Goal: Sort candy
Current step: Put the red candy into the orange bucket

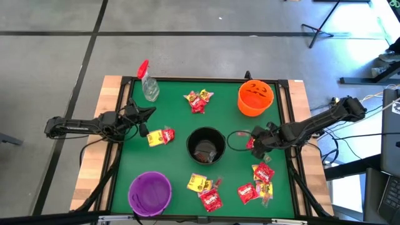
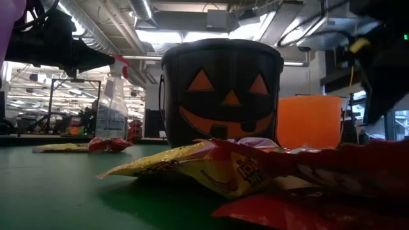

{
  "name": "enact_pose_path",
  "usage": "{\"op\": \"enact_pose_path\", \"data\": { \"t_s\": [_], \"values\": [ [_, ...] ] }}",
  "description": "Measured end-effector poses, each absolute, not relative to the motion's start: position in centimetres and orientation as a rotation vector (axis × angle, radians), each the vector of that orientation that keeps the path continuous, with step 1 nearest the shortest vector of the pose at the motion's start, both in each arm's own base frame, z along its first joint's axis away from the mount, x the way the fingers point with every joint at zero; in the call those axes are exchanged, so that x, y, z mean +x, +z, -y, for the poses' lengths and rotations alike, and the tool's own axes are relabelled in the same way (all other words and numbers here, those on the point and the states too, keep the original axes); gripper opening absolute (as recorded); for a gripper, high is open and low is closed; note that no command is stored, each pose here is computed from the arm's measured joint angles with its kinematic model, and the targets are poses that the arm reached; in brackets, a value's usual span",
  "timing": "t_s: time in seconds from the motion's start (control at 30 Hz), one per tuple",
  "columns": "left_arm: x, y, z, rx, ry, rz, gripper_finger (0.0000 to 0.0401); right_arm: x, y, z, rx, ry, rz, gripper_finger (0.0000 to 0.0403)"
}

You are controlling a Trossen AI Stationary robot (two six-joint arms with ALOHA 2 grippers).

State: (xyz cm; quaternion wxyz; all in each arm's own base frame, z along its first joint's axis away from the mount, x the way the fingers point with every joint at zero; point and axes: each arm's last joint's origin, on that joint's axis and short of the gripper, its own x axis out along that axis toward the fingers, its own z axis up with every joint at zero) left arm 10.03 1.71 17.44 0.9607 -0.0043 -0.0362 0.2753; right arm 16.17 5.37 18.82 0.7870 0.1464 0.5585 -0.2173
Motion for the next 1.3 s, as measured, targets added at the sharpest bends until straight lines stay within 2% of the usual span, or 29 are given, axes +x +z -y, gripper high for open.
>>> {"op": "enact_pose_path", "data": {
  "t_s": [0.13, 0.27, 0.37, 0.5, 0.73, 1.1, 1.2, 1.3],
  "values": [
    [10.0, 17.4, -1.7, -0.009, 0.558, 0.074, 0.0002, 15.9, 16.7, -5.3, 0.349, -0.465, -1.176, 0.0234],
    [10.0, 17.4, -1.7, -0.009, 0.558, 0.073, 0.0002, 15.3, 15.5, -5.0, 0.348, -0.477, -1.188, 0.0287],
    [10.0, 17.4, -1.7, -0.009, 0.558, 0.074, 0.0002, 14.9, 14.8, -4.9, 0.346, -0.503, -1.208, 0.0309],
    [10.0, 17.4, -1.7, -0.009, 0.558, 0.074, 0.0002, 14.9, 14.0, -4.9, 0.331, -0.517, -1.234, 0.0314],
    [10.0, 17.4, -1.7, -0.009, 0.558, 0.074, 0.0002, 15.5, 13.2, -5.2, 0.335, -0.508, -1.266, 0.0278],
    [10.0, 17.4, -1.7, -0.009, 0.558, 0.073, 0.0002, 15.4, 13.2, -5.2, 0.345, -0.501, -1.275, 0.0123],
    [10.0, 17.4, -1.7, -0.009, 0.558, 0.074, 0.0002, 15.4, 13.3, -5.2, 0.349, -0.502, -1.274, 0.0099],
    [10.0, 17.5, -1.7, -0.009, 0.558, 0.074, 0.0002, 15.5, 13.7, -5.3, 0.351, -0.500, -1.277, 0.0093]
  ]
}}
